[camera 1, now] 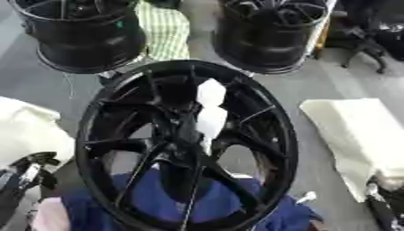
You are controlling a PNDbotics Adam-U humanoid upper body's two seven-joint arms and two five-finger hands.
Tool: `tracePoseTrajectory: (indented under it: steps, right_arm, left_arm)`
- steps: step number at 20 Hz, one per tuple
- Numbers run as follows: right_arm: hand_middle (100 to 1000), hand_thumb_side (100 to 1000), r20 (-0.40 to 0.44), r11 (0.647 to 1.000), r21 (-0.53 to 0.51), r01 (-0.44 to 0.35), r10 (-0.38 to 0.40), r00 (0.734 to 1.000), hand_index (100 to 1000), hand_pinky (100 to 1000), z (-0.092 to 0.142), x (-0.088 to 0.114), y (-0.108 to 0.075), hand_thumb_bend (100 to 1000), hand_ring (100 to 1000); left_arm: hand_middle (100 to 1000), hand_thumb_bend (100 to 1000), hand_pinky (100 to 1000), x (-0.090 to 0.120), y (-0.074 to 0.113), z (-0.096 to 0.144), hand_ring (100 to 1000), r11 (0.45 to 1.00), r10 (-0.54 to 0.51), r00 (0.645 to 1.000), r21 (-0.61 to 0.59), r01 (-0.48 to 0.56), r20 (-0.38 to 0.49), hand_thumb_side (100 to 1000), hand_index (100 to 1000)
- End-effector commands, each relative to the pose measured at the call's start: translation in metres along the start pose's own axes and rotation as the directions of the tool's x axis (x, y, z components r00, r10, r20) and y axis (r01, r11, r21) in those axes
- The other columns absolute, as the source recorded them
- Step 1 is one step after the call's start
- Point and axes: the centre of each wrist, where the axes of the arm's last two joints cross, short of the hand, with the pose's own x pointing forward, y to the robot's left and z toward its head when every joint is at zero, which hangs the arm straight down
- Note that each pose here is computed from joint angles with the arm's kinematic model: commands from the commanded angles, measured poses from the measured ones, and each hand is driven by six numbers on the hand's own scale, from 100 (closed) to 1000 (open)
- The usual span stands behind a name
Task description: Pull the pin out of the wheel hub.
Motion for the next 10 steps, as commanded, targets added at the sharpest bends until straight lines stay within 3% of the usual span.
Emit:
tracePoseTrajectory:
  steps: [1, 6, 10]
  right_arm:
    - [692, 291, 0.126, 0.999, 0.004, -0.039, 0.038, 0.991, 765, 353, -0.022, 0.024, -0.017, 412, 527]
    - [714, 338, 0.342, 0.978, 0.073, -0.197, 0.161, 0.926, 796, 373, -0.044, 0.079, -0.051, 375, 542]
    - [740, 372, 0.543, 0.913, 0.137, -0.385, 0.256, 0.800, 839, 401, -0.049, 0.140, -0.078, 345, 562]
  left_arm:
    - [644, 100, 463, 0.009, 0.005, -0.003, 477, 1.000, -0.023, 1.000, -0.002, 0.023, 0.020, 707, 784]
    - [644, 100, 463, 0.009, 0.005, -0.002, 477, 1.000, -0.028, 0.999, -0.005, 0.028, 0.015, 708, 785]
    - [644, 100, 463, 0.009, 0.007, -0.001, 477, 0.999, -0.036, 0.999, -0.008, 0.036, 0.011, 708, 785]
